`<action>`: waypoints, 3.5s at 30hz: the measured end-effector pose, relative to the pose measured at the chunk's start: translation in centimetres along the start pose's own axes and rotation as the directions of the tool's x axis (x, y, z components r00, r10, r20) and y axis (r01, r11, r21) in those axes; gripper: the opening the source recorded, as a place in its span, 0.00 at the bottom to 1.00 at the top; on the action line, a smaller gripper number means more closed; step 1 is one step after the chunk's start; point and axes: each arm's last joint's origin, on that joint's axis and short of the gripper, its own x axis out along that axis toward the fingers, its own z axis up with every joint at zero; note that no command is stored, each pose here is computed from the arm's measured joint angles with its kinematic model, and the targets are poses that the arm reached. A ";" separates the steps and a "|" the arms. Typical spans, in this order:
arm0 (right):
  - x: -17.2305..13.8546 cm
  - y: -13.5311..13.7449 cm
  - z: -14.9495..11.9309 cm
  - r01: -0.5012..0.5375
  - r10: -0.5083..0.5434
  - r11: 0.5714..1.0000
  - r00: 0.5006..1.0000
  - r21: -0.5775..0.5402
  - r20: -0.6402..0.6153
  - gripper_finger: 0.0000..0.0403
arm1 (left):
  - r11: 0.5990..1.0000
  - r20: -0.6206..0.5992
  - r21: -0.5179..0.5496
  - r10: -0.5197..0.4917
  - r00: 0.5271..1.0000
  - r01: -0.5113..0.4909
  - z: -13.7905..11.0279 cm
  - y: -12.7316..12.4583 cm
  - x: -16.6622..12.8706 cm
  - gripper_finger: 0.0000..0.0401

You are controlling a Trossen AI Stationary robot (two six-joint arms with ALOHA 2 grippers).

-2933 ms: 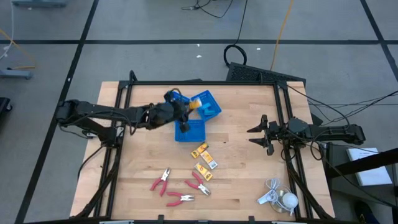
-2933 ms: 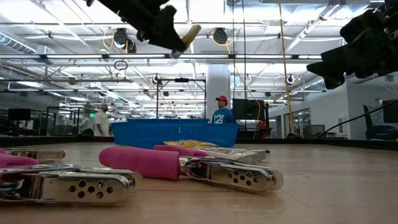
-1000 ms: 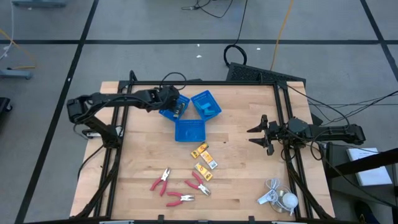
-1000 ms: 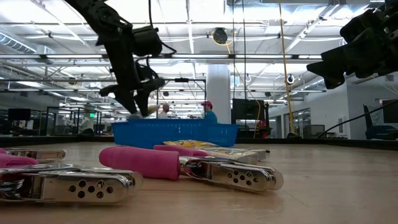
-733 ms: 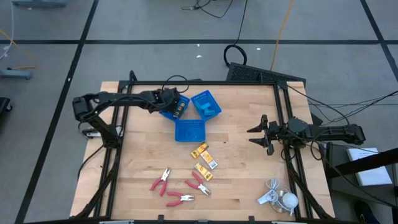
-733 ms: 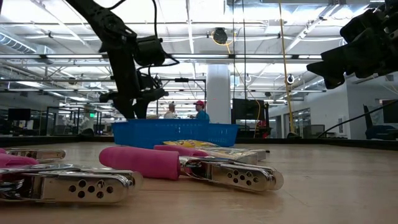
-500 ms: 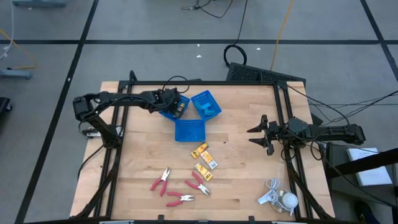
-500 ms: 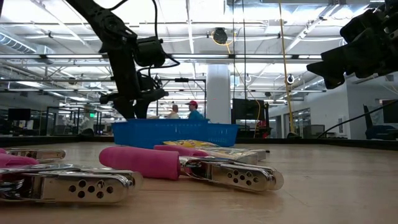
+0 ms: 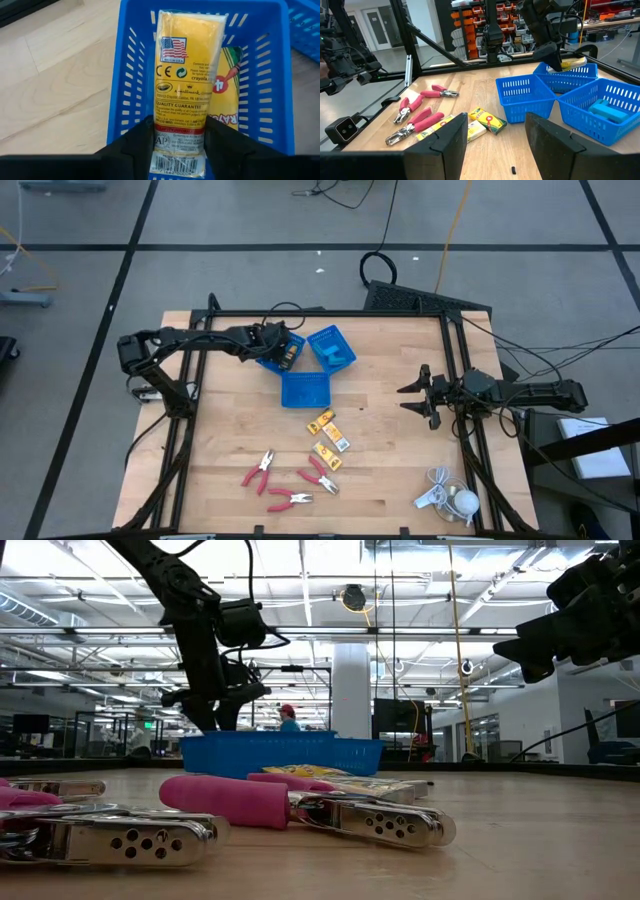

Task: Pick & Place School Supplies
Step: Put the yellow crayon box into the top left blue bin

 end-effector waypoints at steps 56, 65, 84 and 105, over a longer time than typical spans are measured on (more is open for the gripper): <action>0.0 0.0 0.0 0.000 0.000 1.000 1.000 0.000 0.001 0.47 | 0.580 0.307 0.720 -0.759 0.574 0.382 -5.9 -5.9 -19.2 0.56; 0.0 0.0 0.3 -0.005 0.005 1.000 0.999 -0.001 0.034 0.48 | 0.400 0.200 0.855 -0.841 0.503 0.329 -9.2 -6.9 -21.3 0.56; -0.2 0.1 2.5 -0.016 -0.069 0.951 0.962 0.309 0.263 0.48 | 0.445 0.303 0.809 -0.875 0.377 0.384 -12.3 -2.9 -17.4 0.47; 8.6 4.9 3.0 0.104 -0.105 0.972 0.994 0.212 -0.009 0.64 | 0.506 0.347 0.760 -0.847 0.404 0.408 -12.8 -1.8 -15.5 0.46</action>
